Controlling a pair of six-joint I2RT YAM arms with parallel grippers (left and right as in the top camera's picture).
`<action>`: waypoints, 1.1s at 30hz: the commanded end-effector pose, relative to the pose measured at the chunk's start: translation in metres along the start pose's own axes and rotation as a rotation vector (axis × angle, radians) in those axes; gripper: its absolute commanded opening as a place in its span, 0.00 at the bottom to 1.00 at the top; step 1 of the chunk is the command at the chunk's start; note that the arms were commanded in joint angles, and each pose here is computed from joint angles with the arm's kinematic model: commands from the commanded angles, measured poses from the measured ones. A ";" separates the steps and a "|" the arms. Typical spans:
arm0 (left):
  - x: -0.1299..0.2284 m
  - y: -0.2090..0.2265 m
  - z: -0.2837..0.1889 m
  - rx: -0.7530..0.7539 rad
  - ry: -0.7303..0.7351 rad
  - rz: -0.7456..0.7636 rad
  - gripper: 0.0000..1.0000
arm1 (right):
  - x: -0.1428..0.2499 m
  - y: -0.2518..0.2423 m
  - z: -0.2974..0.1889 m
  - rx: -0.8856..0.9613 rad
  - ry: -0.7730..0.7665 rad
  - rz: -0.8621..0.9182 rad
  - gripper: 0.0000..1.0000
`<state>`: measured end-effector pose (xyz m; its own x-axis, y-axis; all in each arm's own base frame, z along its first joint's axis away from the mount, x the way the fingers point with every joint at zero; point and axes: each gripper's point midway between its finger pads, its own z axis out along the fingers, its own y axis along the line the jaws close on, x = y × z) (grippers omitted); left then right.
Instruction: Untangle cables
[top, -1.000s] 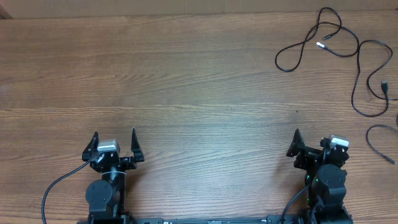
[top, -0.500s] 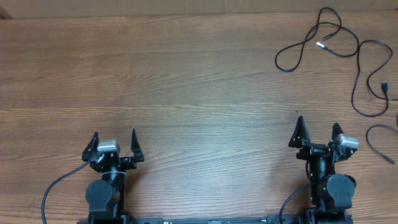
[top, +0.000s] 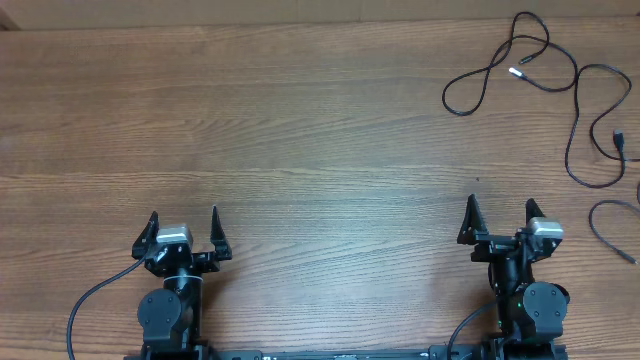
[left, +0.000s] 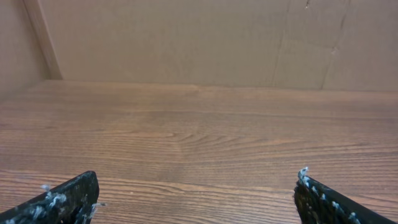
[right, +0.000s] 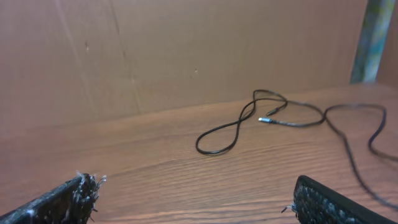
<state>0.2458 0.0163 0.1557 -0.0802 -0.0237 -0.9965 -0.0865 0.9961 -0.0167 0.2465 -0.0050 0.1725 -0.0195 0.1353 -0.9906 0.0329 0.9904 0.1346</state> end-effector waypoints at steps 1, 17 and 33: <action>0.000 0.001 0.000 0.001 -0.005 0.018 1.00 | 0.003 0.003 0.000 -0.018 0.000 -0.135 1.00; 0.000 0.001 0.000 0.001 -0.005 0.018 1.00 | 0.002 0.000 0.000 -0.003 -0.003 -0.255 1.00; 0.000 0.001 0.000 0.001 -0.005 0.018 1.00 | 0.002 0.001 0.000 -0.005 -0.004 -0.256 1.00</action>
<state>0.2458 0.0163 0.1557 -0.0802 -0.0237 -0.9965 -0.0865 0.9961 -0.0167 0.2465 -0.0046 0.1726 -0.0262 -0.1248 -0.9918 0.0242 0.9918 -0.1254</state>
